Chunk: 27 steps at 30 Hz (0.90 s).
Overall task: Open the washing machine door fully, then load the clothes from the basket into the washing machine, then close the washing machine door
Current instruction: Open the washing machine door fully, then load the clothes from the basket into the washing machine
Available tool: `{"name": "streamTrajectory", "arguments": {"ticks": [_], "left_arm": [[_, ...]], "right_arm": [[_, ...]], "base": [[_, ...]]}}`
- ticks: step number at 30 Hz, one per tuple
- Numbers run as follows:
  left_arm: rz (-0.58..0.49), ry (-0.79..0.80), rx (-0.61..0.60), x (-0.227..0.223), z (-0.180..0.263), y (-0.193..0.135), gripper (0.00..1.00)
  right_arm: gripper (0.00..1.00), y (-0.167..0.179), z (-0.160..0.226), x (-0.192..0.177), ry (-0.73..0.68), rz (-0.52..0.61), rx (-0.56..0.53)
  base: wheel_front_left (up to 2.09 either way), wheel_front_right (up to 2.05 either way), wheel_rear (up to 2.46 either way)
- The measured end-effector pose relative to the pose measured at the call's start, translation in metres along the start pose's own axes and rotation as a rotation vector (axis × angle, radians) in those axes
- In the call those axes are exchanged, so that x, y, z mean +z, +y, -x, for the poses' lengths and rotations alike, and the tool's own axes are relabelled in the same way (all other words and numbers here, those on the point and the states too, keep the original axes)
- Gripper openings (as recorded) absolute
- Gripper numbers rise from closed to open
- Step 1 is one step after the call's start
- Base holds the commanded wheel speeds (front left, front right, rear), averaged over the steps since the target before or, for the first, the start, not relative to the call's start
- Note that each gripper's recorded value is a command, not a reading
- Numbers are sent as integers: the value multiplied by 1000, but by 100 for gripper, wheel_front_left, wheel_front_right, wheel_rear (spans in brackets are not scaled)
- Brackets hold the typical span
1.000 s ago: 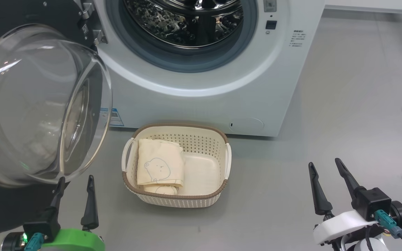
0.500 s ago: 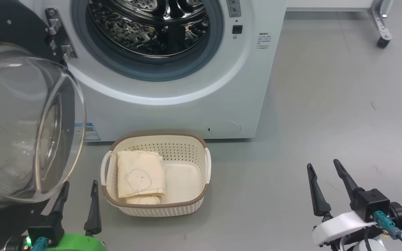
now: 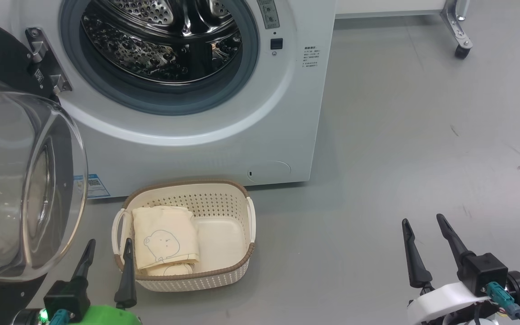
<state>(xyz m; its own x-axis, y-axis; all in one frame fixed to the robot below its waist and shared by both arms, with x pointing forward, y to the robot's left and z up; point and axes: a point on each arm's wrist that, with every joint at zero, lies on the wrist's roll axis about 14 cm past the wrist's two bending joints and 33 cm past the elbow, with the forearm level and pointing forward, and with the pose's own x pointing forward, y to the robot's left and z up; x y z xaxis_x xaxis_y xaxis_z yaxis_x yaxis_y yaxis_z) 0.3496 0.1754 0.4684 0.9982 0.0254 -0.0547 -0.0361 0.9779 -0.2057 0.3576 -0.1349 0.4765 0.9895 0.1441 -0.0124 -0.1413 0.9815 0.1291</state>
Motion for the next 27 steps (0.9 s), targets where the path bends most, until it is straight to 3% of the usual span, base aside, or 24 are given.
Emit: {"name": "streamTrajectory", "arguments": {"ticks": [27], "left_arm": [[-11, 13, 16, -2, -3, 0, 100]], "right_arm": [[100, -6, 1, 0, 0, 2, -19]], "base": [[0, 0, 0]]}}
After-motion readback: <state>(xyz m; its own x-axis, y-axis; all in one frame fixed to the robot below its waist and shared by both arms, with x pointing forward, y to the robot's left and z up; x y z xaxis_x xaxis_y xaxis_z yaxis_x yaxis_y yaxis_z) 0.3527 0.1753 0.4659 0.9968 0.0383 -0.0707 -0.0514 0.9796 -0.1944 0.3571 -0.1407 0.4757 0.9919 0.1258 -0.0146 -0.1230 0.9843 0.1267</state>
